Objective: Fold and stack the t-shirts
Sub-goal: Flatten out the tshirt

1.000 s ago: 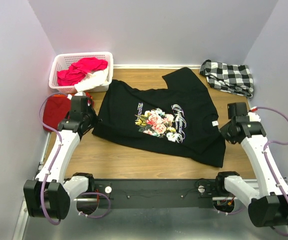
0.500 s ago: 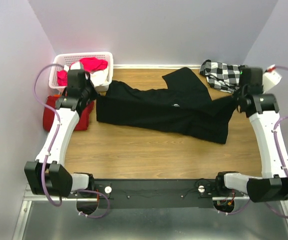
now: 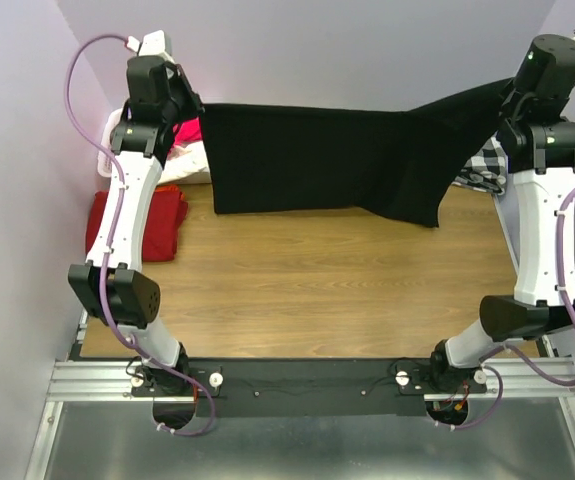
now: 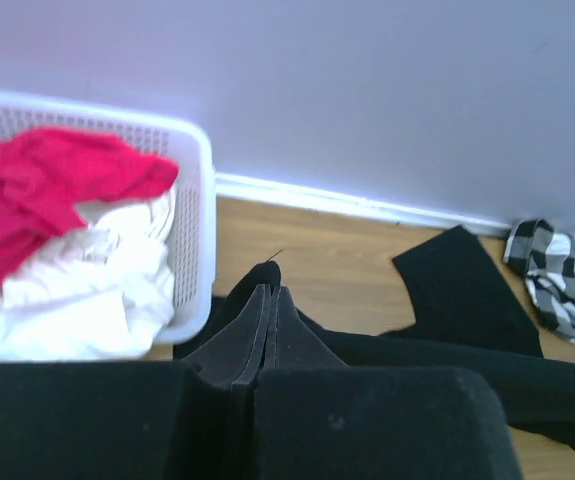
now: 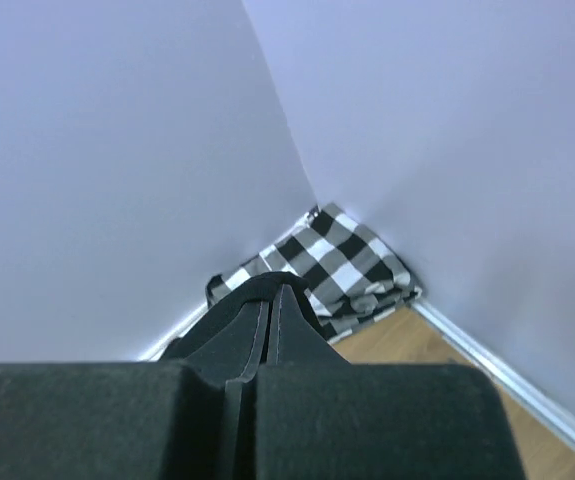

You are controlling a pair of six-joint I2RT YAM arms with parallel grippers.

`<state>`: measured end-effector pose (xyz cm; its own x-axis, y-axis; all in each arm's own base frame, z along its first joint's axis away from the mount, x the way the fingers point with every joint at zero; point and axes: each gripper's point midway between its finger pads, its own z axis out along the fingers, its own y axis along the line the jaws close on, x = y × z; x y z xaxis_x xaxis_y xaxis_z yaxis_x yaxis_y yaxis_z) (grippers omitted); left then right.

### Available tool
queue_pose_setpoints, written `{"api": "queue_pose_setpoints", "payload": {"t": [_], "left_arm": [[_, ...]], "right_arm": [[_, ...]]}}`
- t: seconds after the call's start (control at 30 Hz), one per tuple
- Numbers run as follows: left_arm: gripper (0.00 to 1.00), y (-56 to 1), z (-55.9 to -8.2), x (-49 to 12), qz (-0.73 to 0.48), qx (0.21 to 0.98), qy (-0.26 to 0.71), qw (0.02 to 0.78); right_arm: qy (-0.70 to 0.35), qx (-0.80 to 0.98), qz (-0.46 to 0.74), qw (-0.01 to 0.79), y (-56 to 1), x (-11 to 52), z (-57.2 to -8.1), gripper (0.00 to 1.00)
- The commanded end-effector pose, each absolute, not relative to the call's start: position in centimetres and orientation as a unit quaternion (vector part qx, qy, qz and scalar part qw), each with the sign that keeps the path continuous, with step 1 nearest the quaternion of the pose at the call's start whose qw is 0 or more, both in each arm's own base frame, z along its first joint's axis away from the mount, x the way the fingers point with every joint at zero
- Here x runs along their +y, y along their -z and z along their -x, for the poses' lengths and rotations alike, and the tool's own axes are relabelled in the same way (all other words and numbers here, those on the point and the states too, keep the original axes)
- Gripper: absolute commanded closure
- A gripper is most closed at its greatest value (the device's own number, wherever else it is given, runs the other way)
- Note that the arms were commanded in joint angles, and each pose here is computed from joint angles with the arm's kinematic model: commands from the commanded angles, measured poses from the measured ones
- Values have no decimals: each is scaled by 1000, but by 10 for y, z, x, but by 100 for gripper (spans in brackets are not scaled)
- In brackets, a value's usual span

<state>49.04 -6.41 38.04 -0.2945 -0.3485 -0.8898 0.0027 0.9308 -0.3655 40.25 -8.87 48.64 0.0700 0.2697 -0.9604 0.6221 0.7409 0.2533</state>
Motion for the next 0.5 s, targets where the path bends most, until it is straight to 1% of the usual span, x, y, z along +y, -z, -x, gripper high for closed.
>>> {"api": "queue_pose_setpoints", "payload": {"t": [0.0,0.17,0.2,0.23,0.3,0.33,0.37,0.47], "left_arm": [[100,-443,-494,-65,66,756,145,635],[100,-476,-473,-67,40,736,143,660],[100,-480,-467,-68,34,733,143,664],[100,-496,-453,-66,32,721,141,678],[100,-504,-439,-61,30,714,130,688],[100,-522,-420,-59,29,697,130,704],[100,-523,-413,-57,29,695,128,707],[100,-550,-380,-53,25,664,126,737]], "right_arm": [[135,619,-320,705,-546,-96,-391,99],[141,600,-299,729,-576,-96,-355,99],[136,586,-296,742,-590,-96,-335,99],[137,584,-293,745,-592,-96,-329,99],[139,573,-283,757,-604,-96,-309,99],[135,556,-281,771,-618,-96,-287,99],[140,551,-275,775,-623,-97,-278,99],[137,524,-265,798,-644,-95,-247,99]]}}
